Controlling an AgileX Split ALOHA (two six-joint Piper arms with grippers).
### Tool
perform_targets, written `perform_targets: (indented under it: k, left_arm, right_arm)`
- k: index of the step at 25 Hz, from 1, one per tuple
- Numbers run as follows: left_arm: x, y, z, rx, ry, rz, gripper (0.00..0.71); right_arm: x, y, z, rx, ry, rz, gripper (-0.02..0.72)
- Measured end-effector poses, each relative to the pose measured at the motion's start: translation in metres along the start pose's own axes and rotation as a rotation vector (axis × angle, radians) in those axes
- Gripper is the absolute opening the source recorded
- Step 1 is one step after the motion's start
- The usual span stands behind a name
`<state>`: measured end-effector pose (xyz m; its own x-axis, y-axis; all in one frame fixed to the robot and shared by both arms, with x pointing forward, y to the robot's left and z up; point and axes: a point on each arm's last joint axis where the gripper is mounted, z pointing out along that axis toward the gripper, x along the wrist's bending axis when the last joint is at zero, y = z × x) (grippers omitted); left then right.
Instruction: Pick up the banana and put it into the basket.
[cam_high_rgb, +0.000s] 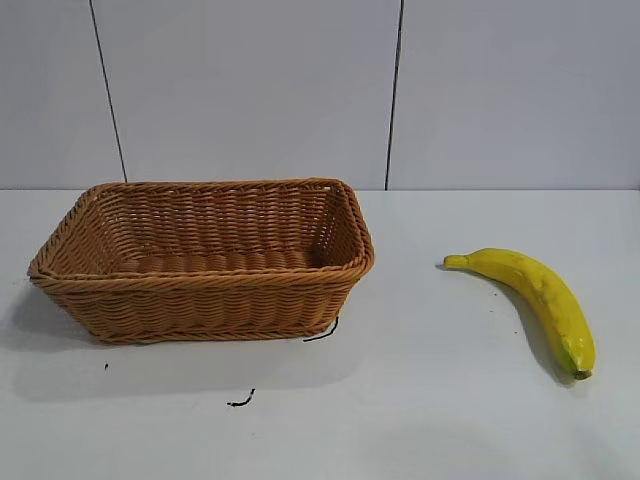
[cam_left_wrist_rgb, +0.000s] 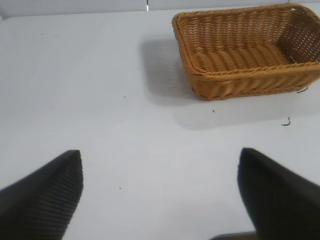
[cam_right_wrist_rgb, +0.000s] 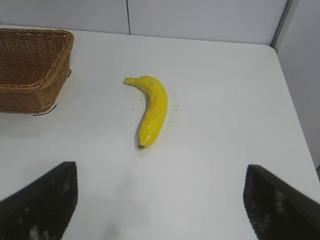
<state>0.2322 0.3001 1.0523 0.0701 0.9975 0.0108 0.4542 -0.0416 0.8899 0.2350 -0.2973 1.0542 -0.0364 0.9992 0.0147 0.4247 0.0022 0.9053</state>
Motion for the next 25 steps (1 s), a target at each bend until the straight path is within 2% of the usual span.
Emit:
perform_targets:
  k: [13,19,25]
  left_arm:
    - [0.000,0.000,0.000,0.000,0.000,0.000,0.634]
    - [0.000,0.000,0.000,0.000,0.000,0.000,0.634]
    - [0.000,0.000,0.000,0.000,0.000,0.000,0.634]
  right_arm:
    - [-0.001,0.007,0.003,0.030,-0.008,0.011,0.617]
    - [-0.001,0.059,0.041,0.252,-0.014,0.034,0.617]
    - [-0.001,0.097,0.083,0.396,-0.019,0.044,0.617]
